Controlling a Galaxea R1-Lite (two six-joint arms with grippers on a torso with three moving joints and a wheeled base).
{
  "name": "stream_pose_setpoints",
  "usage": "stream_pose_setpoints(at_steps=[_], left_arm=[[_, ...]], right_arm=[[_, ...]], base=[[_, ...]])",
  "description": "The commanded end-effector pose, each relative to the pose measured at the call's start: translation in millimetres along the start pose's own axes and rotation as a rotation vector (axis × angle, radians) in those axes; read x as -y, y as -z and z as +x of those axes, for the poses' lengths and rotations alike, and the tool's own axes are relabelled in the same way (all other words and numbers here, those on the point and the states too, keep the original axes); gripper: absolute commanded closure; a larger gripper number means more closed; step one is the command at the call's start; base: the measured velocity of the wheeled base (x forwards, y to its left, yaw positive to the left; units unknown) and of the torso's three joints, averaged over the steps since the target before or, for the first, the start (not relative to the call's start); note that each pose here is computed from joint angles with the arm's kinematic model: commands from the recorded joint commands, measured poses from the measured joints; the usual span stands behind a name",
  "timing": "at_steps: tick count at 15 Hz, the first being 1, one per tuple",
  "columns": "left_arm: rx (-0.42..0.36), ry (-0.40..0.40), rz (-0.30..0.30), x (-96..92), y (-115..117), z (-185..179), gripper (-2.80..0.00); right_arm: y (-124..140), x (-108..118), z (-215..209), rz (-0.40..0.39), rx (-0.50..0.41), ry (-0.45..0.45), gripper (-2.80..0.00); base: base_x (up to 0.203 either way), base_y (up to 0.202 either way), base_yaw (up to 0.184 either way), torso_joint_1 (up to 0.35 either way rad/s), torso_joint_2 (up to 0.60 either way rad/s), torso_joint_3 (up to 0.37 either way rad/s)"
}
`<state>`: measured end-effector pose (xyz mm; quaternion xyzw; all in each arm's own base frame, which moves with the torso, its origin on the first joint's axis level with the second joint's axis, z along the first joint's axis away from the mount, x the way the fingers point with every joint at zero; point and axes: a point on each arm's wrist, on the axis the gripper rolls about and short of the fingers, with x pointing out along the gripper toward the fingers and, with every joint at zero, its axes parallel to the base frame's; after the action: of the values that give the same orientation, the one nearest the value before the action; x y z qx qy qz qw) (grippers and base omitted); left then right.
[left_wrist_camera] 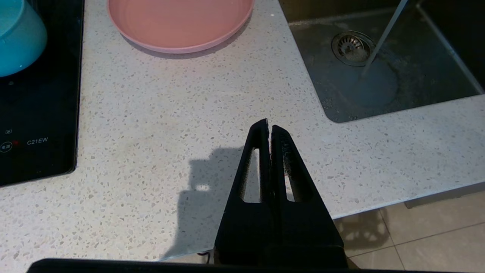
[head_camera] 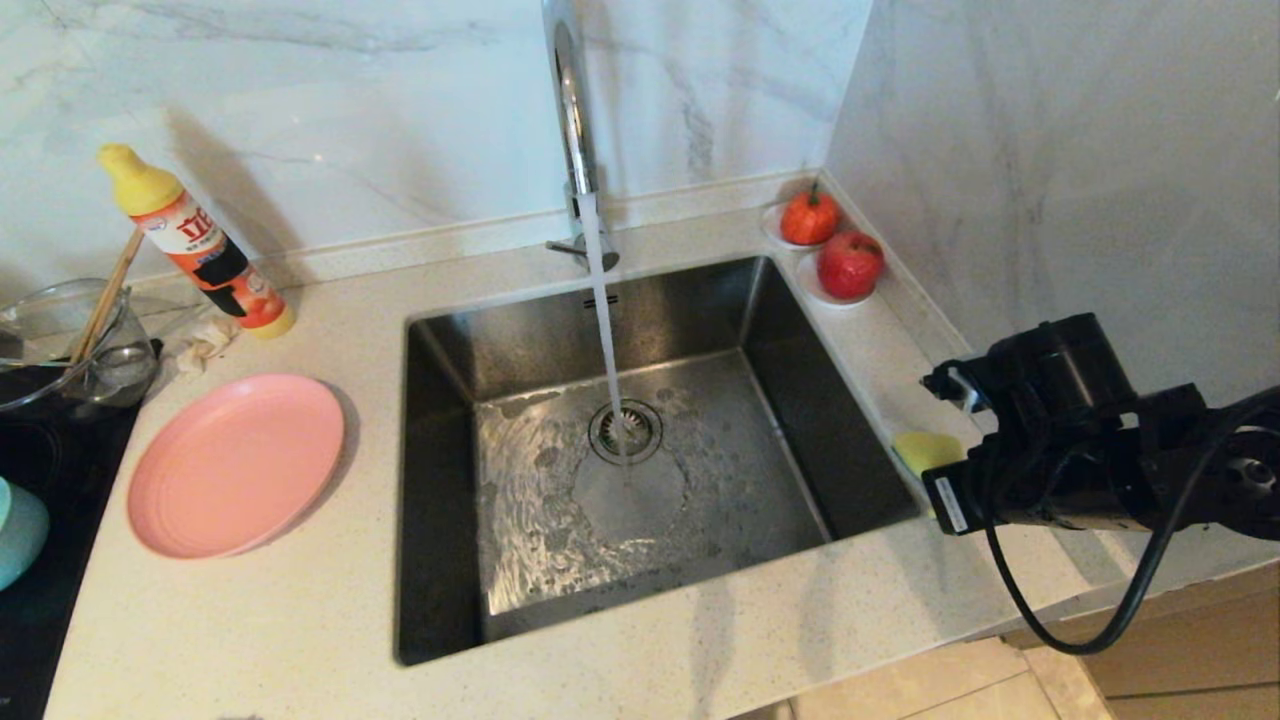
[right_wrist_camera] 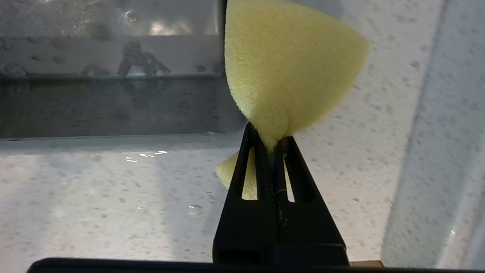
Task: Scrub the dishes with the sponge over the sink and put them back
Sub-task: Put down the sponge
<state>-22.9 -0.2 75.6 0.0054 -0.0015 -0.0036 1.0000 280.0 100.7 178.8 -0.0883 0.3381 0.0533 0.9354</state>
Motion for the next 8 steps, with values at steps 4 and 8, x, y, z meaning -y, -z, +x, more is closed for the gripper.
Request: stream_pose_setpoints(at_steps=[4, 8], left_arm=[[0.000, 0.000, 0.000, 0.0, 0.0, 0.0, 0.00], [0.000, -0.001, 0.000, 0.0, 0.0, 0.0, 0.00]], right_arm=[[-2.1, -6.1, 5.3, -0.010, -0.003, -0.007, 0.00], [-2.6, -11.2, 9.5, -0.021, -0.011, -0.012, 0.00]], base=[[0.000, 0.000, 0.000, 0.000, 0.00, 0.000], [0.000, 0.000, 0.000, 0.000, 0.00, 0.000]])
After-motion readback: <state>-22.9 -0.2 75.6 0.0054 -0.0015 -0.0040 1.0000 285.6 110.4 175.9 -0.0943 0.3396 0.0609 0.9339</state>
